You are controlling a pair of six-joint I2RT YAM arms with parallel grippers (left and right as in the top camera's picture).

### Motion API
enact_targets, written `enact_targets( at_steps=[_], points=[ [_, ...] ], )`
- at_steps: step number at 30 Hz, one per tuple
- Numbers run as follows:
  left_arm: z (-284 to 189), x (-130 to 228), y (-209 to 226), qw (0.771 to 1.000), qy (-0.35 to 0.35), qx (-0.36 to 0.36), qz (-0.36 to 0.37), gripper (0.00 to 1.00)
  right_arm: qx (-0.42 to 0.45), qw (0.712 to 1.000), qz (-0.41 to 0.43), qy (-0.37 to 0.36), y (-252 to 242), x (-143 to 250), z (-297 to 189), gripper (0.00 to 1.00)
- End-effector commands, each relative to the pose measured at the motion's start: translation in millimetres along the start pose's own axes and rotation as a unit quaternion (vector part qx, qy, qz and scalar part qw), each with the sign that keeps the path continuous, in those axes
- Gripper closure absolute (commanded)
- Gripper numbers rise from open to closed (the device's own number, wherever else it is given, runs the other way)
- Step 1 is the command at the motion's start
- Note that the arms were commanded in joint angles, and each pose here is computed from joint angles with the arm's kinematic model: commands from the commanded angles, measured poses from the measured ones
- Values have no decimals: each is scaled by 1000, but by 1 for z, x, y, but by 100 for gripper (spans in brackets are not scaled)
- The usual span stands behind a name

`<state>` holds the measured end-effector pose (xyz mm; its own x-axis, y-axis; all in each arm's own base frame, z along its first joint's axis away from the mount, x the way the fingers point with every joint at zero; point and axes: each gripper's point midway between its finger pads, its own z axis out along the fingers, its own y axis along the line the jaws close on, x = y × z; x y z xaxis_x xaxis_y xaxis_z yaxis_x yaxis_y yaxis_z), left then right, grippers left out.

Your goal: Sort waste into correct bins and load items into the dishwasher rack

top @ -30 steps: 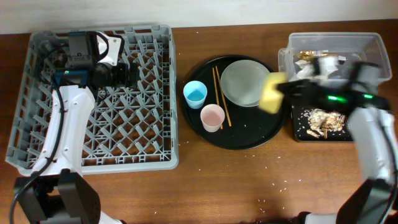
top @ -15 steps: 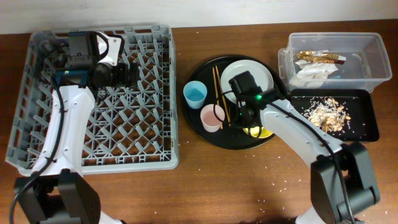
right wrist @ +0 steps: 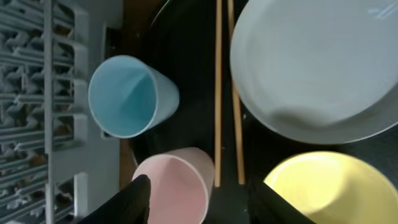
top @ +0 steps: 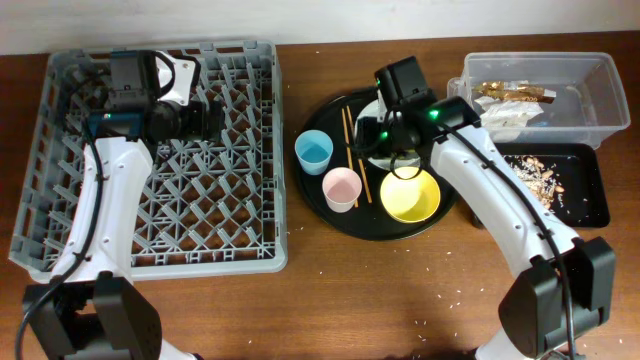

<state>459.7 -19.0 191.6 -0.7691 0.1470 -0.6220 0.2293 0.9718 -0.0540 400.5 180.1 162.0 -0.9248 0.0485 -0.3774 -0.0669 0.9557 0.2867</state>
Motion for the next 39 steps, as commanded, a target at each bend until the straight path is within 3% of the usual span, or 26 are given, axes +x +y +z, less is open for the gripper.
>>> enact_targets(
  at_steps=[1,8,10,14,22,25,29,33,39],
  points=[
    [-13,0,-20,999,0,54,-7,1,-14,999,-5,34,12,17,17,49],
    [-14,10,-23,998,19,63,-13,1,-2,992,9,127,2,53,63,56],
    [-13,9,-23,998,18,63,-13,1,3,991,9,130,-1,55,65,65],
    [-14,10,-23,998,20,63,-13,1,27,990,10,140,-11,60,77,67],
    [-14,9,-23,998,18,63,-13,1,32,990,9,140,-13,60,79,96],
    [-14,9,-24,998,18,65,-14,1,31,990,9,139,-13,59,80,96],
    [-18,5,-46,989,11,131,-60,1,-93,987,24,132,12,43,43,96],
    [-35,-4,-86,964,-4,257,-73,1,-213,973,19,85,9,15,-22,96],
    [-89,-19,-144,873,-34,480,-75,1,-427,903,-24,28,31,-12,-85,96]
  ],
)
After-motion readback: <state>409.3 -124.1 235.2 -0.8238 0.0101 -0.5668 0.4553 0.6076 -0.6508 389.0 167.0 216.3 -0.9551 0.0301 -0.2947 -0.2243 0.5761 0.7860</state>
